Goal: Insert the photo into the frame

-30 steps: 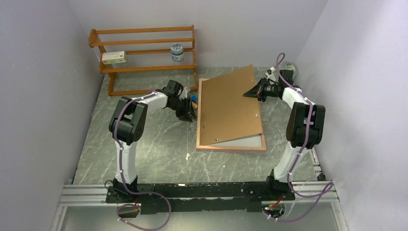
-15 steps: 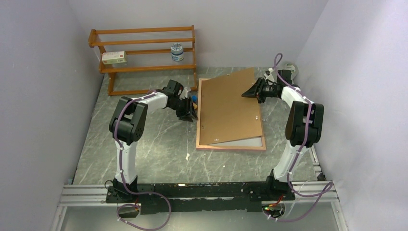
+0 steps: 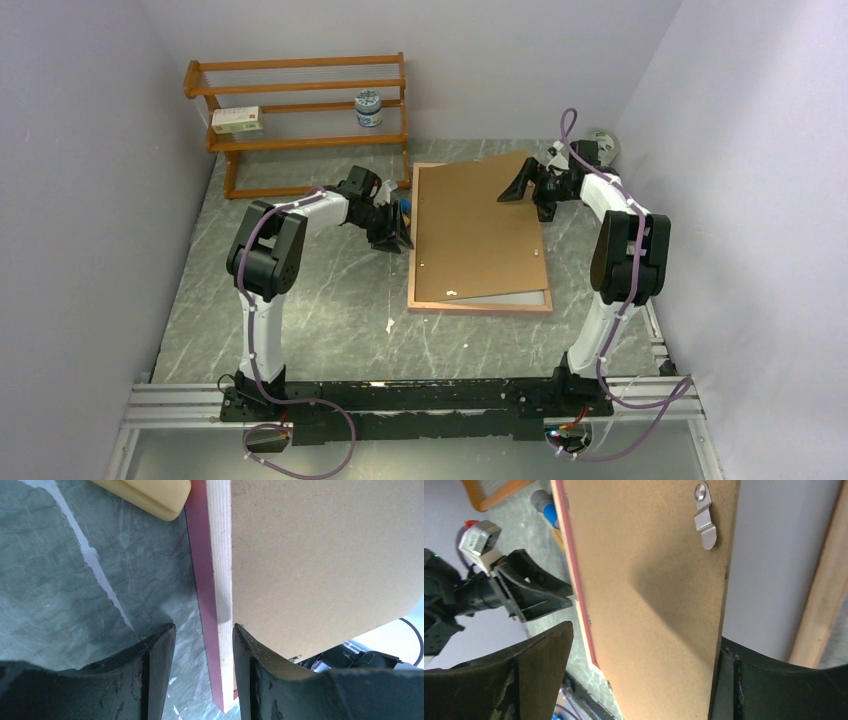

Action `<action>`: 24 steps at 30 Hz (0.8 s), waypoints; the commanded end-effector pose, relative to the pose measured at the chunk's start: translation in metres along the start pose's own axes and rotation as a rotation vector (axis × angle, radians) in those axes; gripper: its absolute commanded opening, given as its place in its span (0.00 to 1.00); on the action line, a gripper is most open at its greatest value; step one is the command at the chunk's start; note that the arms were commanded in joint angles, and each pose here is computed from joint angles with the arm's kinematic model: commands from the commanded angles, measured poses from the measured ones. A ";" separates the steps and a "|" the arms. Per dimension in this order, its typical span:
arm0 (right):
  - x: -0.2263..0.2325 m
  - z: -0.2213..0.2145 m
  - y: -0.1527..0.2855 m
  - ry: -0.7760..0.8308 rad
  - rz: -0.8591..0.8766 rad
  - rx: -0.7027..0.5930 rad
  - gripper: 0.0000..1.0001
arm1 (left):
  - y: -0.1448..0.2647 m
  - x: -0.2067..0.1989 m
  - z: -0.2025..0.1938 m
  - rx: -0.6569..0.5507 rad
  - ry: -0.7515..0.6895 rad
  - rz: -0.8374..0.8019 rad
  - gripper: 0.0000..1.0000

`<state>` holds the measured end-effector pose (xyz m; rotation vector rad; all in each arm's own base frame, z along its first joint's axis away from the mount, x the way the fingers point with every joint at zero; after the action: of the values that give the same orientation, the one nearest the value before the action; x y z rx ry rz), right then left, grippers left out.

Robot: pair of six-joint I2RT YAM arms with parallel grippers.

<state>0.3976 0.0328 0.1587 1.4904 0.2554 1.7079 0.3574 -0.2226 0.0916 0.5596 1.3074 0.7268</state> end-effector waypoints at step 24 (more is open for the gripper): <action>-0.047 -0.032 0.012 -0.084 -0.527 -0.113 0.99 | -0.017 0.008 -0.007 0.059 0.010 -0.007 0.57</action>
<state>0.3630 0.0004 0.1067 1.3024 0.5824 1.1975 0.3572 -0.2247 0.0917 0.5484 1.3204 0.6944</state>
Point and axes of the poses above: each gripper's point midway between its finger pads, its own y axis back along the fingers, its own x axis along the line the jaws close on, z = x × y, the point moved 8 cm from there along y, back along the fingers, and after that the axes turned 1 degree about y, right-handed, at the moved point
